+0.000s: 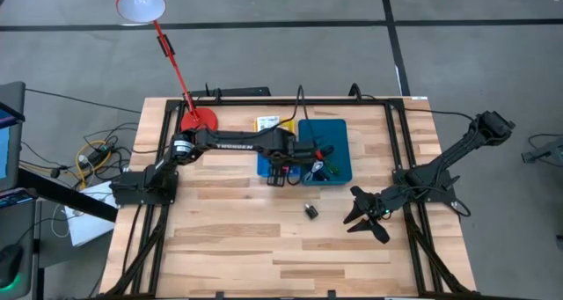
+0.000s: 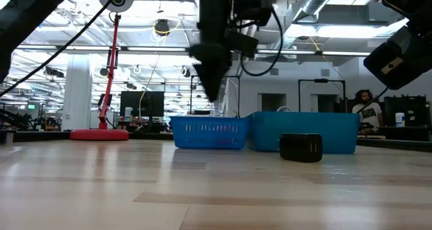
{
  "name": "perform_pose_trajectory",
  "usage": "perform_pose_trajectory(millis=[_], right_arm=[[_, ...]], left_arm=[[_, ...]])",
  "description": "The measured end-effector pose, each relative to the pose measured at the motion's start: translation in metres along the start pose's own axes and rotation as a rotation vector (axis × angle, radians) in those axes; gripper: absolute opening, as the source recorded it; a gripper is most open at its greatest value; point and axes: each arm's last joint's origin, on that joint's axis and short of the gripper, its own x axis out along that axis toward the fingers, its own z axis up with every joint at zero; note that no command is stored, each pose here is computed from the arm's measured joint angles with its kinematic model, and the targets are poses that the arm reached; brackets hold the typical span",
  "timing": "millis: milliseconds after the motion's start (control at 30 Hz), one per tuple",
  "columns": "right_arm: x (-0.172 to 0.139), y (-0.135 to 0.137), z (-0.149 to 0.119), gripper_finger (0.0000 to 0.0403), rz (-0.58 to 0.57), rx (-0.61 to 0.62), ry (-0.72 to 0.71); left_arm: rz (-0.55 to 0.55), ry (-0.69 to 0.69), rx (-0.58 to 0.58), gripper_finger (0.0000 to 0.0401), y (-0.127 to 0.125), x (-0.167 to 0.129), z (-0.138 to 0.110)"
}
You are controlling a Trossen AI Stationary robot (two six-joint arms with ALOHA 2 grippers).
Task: Pick and place items into bin
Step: Put the black charger adapter into the dark blue bin
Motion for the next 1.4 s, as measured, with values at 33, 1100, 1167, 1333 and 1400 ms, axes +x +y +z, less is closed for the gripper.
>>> perform_pose_trajectory(millis=[33,1100,1167,1333,1400], right_arm=[[0.0,0.0,0.0,0.0134,-0.004,0.0,-0.002],[0.062,0.002,0.031,0.0131,-0.125,0.222,-0.433],[0.074,0.002,0.033,0.013,-0.138,0.27,-0.461],[0.106,-0.002,0.039,0.0129,-0.13,0.358,-0.469],[0.119,-0.004,0.043,0.0129,-0.136,0.399,-0.467]], left_arm=[[-0.028,0.03,-0.001,0.0214,-0.001,-0.003,-0.003],[-0.062,-1.101,-0.272,0.0215,-0.074,-0.216,-0.197],[-0.083,-1.161,-0.283,0.0215,-0.076,-0.205,-0.21],[-0.155,-1.269,-0.282,0.0215,-0.081,-0.18,-0.238],[-0.185,-1.296,-0.271,0.0215,-0.082,-0.174,-0.247]])
